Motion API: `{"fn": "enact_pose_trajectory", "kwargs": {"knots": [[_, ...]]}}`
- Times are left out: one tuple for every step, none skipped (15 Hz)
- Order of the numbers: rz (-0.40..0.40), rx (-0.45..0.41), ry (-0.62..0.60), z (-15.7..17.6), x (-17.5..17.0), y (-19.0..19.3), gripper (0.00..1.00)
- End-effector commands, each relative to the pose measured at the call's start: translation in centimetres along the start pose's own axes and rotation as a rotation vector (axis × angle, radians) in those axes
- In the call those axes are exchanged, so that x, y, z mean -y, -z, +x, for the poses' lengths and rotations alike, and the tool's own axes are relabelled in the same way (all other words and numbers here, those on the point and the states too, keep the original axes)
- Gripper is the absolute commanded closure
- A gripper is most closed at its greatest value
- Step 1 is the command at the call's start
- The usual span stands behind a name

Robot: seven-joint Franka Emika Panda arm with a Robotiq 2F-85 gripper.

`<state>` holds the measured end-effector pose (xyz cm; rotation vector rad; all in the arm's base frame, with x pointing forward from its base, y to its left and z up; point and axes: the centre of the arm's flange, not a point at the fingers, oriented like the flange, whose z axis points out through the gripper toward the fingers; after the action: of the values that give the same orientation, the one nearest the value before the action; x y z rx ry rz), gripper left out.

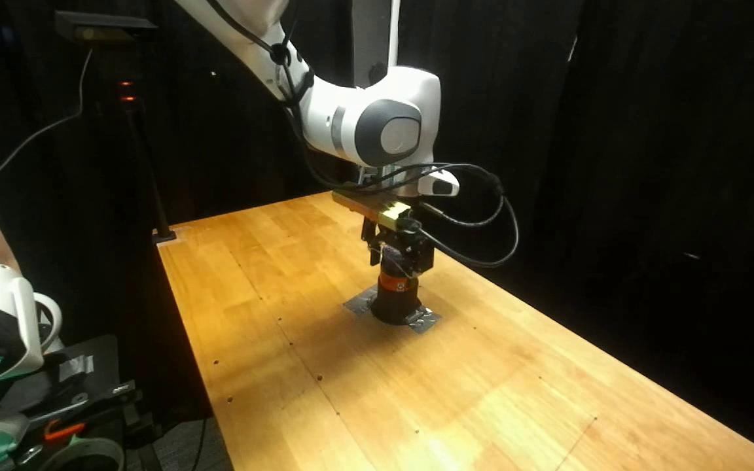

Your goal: Place the elastic band over the bottom of the brown cup

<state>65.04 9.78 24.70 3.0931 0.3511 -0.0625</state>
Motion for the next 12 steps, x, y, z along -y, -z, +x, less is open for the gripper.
{"fn": "enact_pose_trajectory", "kwargs": {"knots": [[0.079,0.092,0.052,-3.0,-1.4,0.7,0.0],[0.095,0.108,0.063,-3.4,-1.6,0.4,0.0],[0.103,0.118,0.068,-3.7,-1.8,0.2,0.0],[0.104,0.12,0.071,-3.9,-1.9,-0.1,0.0],[0.103,0.116,0.072,-4.1,-1.9,-0.2,0.0],[0.098,0.11,0.071,-4.2,-1.8,-0.4,0.0],[0.093,0.105,0.071,-4.4,-1.5,-0.6,0.0],[0.088,0.103,0.072,-4.7,-1.3,-0.7,0.0],[0.093,0.127,0.107,-5.2,-0.8,-0.8,0.0],[0.09,0.129,0.123,-5.6,-0.5,-0.9,0.25],[0.086,0.123,0.142,-6.3,0.0,-0.8,0.25],[0.077,0.11,0.15,-6.9,0.3,-0.7,0.33]]}}
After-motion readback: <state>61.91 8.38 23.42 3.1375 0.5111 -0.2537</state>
